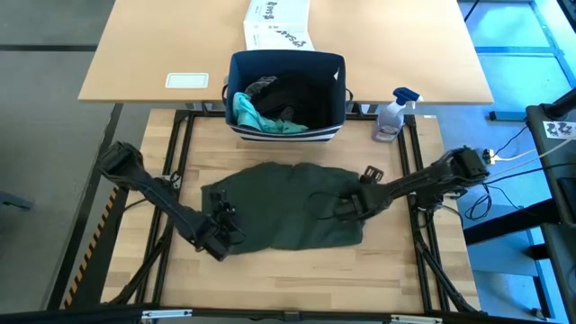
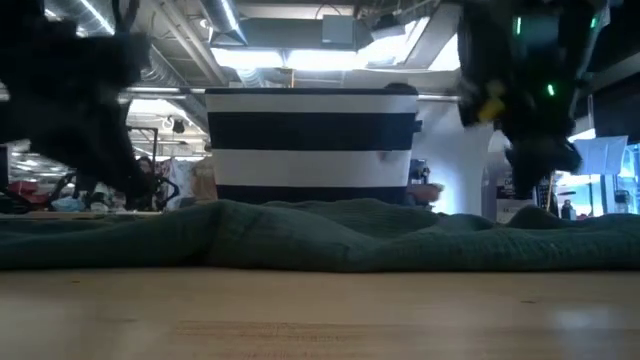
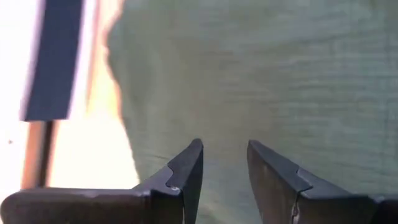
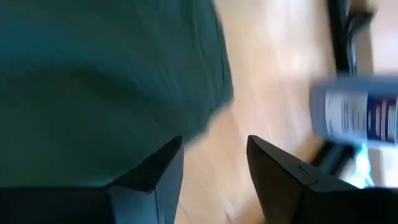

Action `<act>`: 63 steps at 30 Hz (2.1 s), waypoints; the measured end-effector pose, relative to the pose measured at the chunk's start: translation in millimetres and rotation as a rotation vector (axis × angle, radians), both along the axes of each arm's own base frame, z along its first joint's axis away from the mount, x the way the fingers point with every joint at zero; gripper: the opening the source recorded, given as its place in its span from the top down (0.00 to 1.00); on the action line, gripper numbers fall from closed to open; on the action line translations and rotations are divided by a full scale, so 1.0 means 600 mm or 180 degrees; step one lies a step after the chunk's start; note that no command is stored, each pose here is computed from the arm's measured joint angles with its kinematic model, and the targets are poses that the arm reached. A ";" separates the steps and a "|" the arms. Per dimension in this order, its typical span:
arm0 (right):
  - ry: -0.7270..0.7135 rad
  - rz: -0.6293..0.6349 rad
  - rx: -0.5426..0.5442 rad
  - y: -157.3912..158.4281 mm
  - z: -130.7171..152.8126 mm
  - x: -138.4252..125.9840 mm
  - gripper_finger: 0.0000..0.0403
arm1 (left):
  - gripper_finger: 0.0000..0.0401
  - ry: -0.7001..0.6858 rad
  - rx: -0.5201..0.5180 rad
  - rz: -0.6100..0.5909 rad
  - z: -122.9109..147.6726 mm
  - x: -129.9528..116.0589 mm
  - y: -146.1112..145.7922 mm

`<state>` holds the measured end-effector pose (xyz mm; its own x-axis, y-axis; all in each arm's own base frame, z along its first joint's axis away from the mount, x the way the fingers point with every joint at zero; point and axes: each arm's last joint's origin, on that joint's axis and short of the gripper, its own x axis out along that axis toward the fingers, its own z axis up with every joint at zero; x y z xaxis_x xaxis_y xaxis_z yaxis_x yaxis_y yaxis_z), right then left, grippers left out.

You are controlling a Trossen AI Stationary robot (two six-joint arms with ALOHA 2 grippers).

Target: Fold Laundry from Bin

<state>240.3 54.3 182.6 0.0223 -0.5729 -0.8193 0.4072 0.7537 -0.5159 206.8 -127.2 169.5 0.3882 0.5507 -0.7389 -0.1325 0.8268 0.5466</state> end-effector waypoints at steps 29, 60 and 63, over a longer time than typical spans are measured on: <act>-0.2545 0.0556 0.0612 0.081 -0.052 0.017 0.56 | 0.70 -0.1210 -0.1452 0.2051 -0.023 -0.144 0.139; -0.2530 0.0531 0.0496 0.078 -0.055 0.014 0.56 | 0.97 -0.0943 -0.1423 0.1664 -0.060 -0.120 0.193; -0.2524 0.0536 0.0511 0.078 -0.055 0.014 0.56 | 0.99 -0.0969 -0.1357 0.1642 -0.059 -0.120 0.192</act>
<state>248.7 101.3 149.5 0.7035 -0.3875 -0.5958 0.4801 0.8772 -0.0036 134.8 -11.9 134.1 0.3795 0.4078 -0.8305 -0.6569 0.7508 0.0685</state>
